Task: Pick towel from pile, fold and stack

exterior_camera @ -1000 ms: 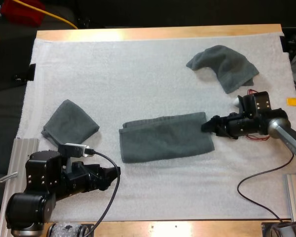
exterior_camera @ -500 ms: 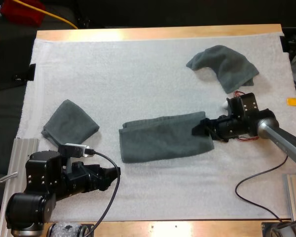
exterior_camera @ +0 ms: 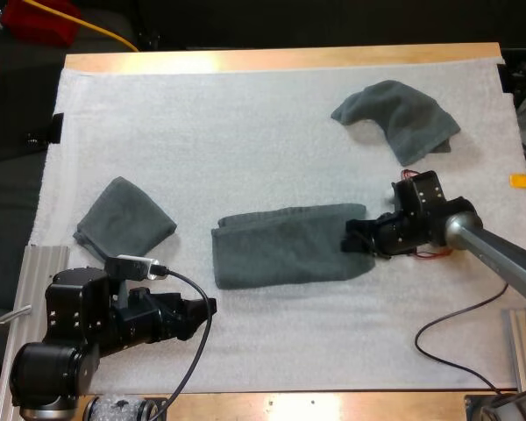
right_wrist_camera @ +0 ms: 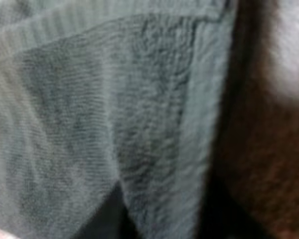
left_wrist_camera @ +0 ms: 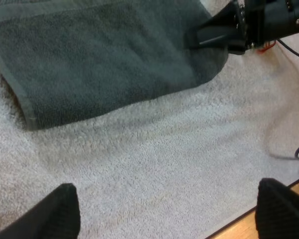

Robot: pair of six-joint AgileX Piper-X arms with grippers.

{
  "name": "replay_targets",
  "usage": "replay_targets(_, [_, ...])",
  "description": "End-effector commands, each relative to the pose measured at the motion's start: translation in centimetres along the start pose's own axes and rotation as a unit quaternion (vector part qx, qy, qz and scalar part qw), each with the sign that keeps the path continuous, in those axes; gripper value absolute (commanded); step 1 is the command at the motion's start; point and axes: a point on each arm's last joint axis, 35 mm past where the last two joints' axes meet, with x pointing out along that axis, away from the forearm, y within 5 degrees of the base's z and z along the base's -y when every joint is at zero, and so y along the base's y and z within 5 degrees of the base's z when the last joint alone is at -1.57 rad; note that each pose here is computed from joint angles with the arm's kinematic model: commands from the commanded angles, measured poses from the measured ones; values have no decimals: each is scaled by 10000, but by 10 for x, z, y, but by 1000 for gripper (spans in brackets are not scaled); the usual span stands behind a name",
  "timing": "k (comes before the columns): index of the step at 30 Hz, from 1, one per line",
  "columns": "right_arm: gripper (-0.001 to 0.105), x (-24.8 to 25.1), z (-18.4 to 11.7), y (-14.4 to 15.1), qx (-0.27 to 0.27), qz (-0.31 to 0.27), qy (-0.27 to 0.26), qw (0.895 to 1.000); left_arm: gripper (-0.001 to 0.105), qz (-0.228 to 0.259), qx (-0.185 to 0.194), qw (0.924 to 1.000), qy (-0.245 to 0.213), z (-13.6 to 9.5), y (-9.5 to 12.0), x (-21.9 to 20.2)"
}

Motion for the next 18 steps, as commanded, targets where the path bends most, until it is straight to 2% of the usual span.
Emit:
replay_targets(1, [0, -2, -7, 0, 16, -276, 141, 9995, 70, -56, 56, 10000, -42, 0, -2, -3])
replay_targets(7, [1, -24, -13, 7, -434, -1157, 151, 9922, 70, -111, 52, 9999, -14, -1, -3, -3])
replay_targets(10, [1, -35, -19, 10, -539, -1652, 261, 9844, 70, -298, 49, 9995, 63, -1, -4, -3])
replay_targets(13, [1, -46, -24, 12, -699, -2107, 374, 9743, 70, -413, -6, 9990, 176, -3, -4, -3])
replay_targets(18, [1, -66, -33, 16, -936, -2942, 510, 9498, 70, -339, -194, 9984, 400, -9, -2, -3])
